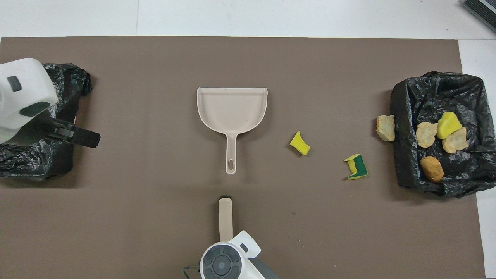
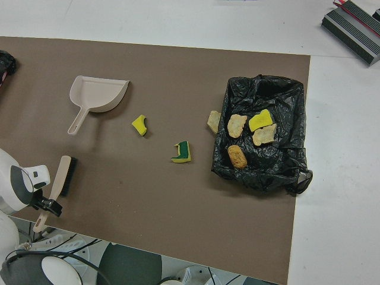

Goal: Sweep and dump trash in bin
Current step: 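Open the right gripper and withdraw it from the dustpan, then grasp the dustpan with the left gripper while the right gripper grasps the brush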

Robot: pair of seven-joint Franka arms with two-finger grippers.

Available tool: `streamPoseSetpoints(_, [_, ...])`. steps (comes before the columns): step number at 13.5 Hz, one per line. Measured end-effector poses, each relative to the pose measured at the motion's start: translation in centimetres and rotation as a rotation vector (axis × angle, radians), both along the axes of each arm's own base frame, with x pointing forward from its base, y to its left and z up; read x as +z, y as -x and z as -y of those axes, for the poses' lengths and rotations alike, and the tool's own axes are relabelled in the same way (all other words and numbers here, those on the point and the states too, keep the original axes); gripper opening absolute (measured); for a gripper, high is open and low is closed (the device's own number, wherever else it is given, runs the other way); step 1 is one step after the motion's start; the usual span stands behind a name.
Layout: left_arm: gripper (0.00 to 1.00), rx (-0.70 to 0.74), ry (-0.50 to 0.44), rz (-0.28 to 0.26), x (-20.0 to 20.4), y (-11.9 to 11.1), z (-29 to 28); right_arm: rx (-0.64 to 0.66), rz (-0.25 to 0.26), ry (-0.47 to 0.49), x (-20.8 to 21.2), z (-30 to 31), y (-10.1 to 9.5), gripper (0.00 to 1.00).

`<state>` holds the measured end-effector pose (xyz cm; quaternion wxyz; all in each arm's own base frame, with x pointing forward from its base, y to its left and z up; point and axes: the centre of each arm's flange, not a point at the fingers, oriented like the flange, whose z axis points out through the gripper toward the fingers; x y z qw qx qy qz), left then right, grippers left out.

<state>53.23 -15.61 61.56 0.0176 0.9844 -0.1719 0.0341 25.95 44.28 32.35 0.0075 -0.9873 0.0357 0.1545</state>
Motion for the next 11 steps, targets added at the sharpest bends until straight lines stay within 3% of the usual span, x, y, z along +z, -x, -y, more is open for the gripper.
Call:
streamPoseSetpoints(1, [1.0, 0.007, 0.011, 0.02, -1.1, 0.0, 2.1, 0.001, -0.007, 0.006, 0.2, 0.1, 0.0, 0.92])
streamPoseSetpoints(2, [1.0, 0.015, 0.02, 0.031, -2.5, 0.0, 4.2, 0.0, -0.009, 0.008, 0.3, 0.2, 0.0, 0.84])
streamPoseSetpoints(5, [1.0, 0.029, 0.041, 0.03, -6.4, 0.4, 10.2, -0.003, -0.009, 0.007, 0.4, 0.3, -0.2, 0.46])
streamPoseSetpoints(7, [1.0, 0.028, 0.053, 0.031, -8.6, 0.5, 13.2, -0.003, -0.008, 0.005, 0.5, 0.2, -0.2, 0.27])
streamPoseSetpoints(11, [1.0, 0.035, 0.068, 0.015, -14.6, 1.5, 19.0, -0.017, -0.027, 0.014, 1.8, 0.6, -1.4, 0.27])
